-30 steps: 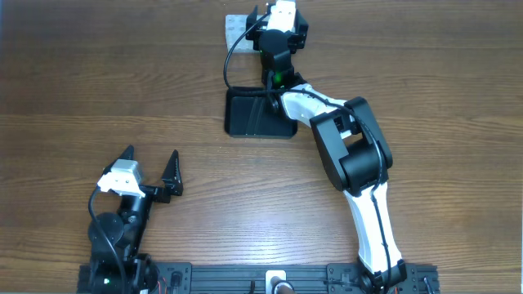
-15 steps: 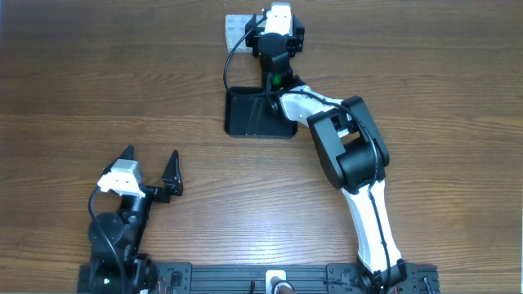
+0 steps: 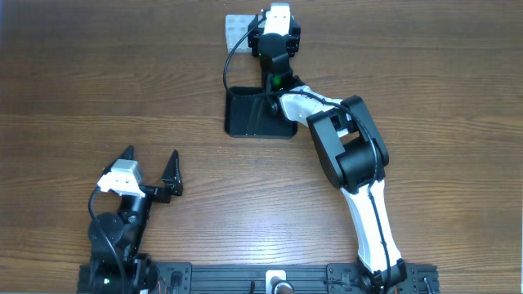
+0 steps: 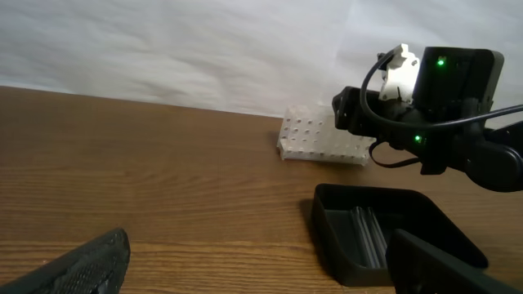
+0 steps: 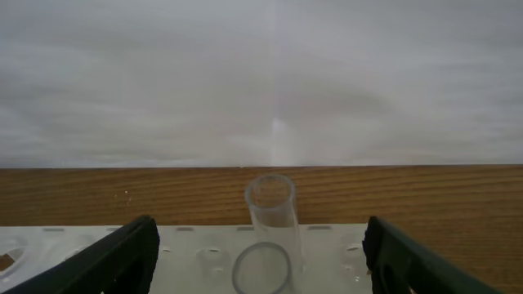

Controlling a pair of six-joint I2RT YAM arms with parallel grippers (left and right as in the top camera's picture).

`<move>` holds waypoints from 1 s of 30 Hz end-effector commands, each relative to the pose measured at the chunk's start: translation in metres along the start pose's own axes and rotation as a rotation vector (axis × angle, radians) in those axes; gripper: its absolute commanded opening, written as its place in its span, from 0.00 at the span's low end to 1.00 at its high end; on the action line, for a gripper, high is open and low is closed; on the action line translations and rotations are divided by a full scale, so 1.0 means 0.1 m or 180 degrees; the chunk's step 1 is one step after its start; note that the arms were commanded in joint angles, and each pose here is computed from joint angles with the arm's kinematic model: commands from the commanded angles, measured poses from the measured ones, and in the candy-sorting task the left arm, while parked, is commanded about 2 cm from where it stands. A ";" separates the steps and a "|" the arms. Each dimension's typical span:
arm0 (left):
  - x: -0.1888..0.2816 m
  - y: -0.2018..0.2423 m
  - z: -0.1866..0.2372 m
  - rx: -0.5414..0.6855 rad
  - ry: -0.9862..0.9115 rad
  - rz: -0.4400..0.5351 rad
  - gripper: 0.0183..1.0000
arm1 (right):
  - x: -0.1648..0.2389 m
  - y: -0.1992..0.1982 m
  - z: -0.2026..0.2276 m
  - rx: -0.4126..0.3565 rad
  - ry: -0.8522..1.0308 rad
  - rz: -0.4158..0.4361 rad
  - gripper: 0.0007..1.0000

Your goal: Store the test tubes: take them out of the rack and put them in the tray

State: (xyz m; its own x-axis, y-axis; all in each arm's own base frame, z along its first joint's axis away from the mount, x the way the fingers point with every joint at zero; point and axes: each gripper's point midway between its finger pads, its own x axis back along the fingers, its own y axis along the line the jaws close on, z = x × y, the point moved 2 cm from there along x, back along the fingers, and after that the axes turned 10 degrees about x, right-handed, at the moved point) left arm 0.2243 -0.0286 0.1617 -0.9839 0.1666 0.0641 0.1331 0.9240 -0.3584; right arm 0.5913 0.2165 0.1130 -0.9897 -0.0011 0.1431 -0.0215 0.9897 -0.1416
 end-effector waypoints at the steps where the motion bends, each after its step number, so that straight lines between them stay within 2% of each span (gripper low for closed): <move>1: 0.00 0.00 0.01 0.0041 -0.0004 0.0000 1.00 | -0.01 0.07 -0.09 -0.0028 -0.0113 -0.0062 0.79; 10: 0.00 0.00 0.01 0.0043 -0.0004 -0.0001 1.00 | -0.01 0.08 -0.10 0.0000 -0.0117 -0.0045 0.76; 14: 0.00 0.00 0.01 0.0042 -0.0005 -0.0001 1.00 | 0.00 0.09 -0.08 0.0149 -0.0094 -0.0048 0.65; 24: 0.00 0.00 0.01 0.0043 -0.0004 -0.0001 1.00 | 0.00 0.09 -0.08 0.0149 -0.0094 -0.0041 0.63; 25: 0.00 0.00 0.01 0.0041 -0.0006 -0.0002 1.00 | 0.00 0.09 -0.08 0.0149 -0.0095 -0.0041 0.58; 30: 0.00 0.00 0.01 0.0042 -0.0006 -0.0002 1.00 | 0.00 0.08 -0.08 0.0150 -0.0091 -0.0017 0.51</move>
State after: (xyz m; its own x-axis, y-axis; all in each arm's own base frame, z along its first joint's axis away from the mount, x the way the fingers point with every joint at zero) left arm 0.2243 -0.0285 0.1617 -0.9840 0.1662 0.0641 0.1327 0.9241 -0.3584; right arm 0.5908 0.2196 0.1163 -0.9915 -0.0092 0.1294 -0.0338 0.9813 -0.1895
